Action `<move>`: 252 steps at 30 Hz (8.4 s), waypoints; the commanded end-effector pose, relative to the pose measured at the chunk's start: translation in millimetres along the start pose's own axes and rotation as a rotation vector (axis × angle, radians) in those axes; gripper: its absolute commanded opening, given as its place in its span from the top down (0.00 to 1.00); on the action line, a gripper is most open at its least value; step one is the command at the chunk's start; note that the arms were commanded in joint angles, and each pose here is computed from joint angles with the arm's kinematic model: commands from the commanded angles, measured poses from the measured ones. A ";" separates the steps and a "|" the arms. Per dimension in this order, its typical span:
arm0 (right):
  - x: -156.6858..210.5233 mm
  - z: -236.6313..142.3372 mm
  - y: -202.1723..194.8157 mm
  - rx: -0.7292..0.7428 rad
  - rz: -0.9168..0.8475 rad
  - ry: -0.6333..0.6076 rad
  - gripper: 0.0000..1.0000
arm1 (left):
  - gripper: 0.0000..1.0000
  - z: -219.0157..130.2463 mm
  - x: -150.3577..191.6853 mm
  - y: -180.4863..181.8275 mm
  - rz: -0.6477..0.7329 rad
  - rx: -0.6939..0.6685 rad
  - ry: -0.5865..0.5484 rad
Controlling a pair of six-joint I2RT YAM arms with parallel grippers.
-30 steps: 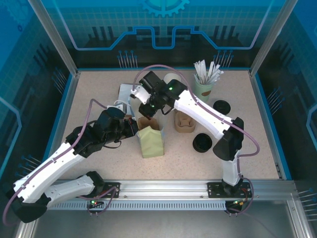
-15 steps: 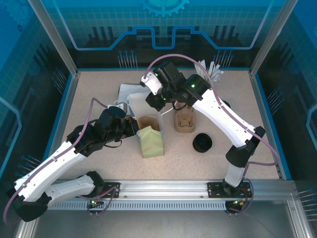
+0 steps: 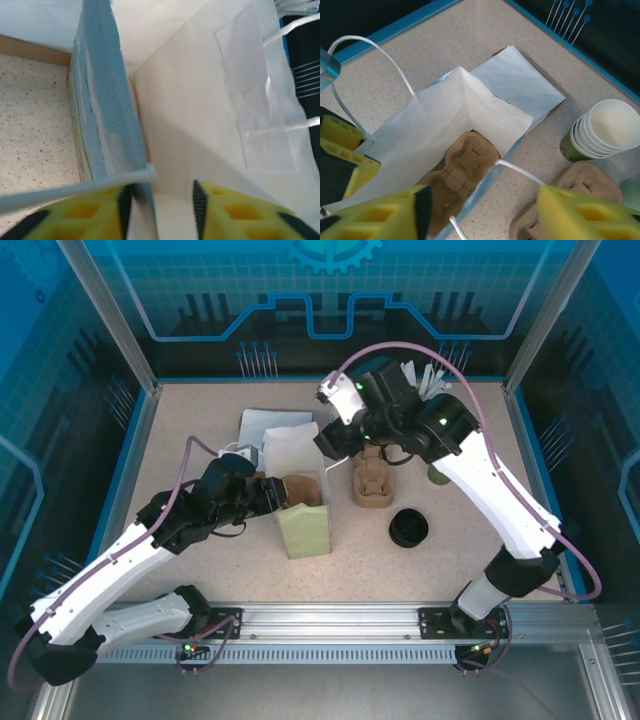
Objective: Pack the takeout coffee
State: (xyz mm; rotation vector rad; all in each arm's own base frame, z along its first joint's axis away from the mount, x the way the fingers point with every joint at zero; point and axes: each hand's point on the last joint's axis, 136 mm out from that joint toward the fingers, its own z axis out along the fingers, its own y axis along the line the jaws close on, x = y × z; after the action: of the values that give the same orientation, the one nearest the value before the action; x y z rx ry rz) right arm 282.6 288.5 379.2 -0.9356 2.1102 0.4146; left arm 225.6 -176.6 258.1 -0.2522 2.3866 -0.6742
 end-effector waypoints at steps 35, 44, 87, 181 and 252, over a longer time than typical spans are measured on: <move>136.9 -60.0 -95.4 0.276 0.345 -0.067 0.00 | 0.05 -42.3 -132.8 -12.9 0.466 -0.290 0.033; 147.1 -66.7 -100.7 0.302 0.373 -0.073 0.00 | 0.10 31.4 -124.2 -0.9 0.661 -0.289 0.309; 199.4 -48.4 -135.1 0.369 0.520 0.093 0.00 | 0.96 -10.8 -102.9 -4.6 0.181 -0.292 0.305; 309.0 54.3 -294.6 0.499 0.681 0.495 0.12 | 0.01 -76.2 -65.3 38.3 0.154 -0.164 -0.071; 14.0 -50.8 74.8 -0.104 0.257 0.073 0.21 | 0.82 41.5 -79.4 19.4 0.228 -0.078 0.281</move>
State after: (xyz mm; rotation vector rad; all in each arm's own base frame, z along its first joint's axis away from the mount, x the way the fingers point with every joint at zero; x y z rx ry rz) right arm 194.2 298.8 401.8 -0.7504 2.2935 0.6644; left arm 314.4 -141.3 265.0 0.0919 2.6517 -0.5014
